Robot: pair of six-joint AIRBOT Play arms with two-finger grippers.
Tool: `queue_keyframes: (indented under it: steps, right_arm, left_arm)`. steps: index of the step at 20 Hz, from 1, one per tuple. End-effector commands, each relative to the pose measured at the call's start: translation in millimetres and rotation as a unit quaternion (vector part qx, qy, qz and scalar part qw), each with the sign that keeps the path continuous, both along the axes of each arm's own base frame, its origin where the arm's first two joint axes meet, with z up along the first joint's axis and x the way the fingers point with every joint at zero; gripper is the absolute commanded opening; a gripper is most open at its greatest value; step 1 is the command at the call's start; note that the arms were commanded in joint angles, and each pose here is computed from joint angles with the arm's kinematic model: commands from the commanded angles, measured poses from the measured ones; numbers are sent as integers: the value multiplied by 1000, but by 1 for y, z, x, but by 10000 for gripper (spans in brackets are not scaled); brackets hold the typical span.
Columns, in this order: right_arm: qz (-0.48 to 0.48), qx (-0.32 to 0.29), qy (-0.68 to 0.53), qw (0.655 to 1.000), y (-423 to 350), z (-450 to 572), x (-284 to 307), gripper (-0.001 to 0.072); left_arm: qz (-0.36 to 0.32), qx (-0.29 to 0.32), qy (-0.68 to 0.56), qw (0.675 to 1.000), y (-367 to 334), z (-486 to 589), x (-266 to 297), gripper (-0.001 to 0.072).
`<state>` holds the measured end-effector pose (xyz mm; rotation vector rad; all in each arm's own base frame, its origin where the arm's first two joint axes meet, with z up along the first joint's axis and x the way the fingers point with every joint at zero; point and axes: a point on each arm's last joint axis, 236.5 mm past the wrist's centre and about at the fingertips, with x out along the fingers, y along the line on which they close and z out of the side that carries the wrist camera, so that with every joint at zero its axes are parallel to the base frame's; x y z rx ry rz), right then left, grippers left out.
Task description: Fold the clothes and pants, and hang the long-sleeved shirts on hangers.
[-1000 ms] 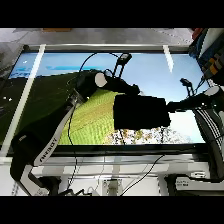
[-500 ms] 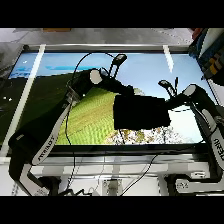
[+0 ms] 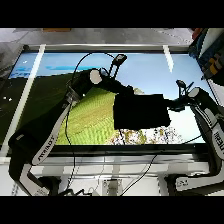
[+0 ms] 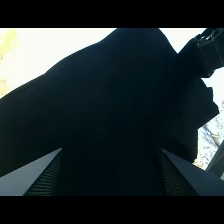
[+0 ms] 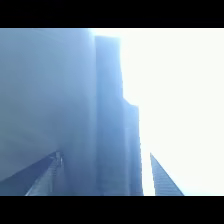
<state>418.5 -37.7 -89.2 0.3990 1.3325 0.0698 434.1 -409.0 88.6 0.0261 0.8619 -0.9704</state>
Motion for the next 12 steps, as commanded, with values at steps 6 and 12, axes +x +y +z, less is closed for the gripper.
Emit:
queue_keyframes:
  steps: [6,12]
  right_arm:
    - [-60,217,44,973,22,-20,-9,701]
    - [17,315,28,948,113,-12,4,693]
  left_arm:
    - [0,0,-1,1000,1,1,0,698]
    - [2,4,-3,1000,3,-1,2,695]
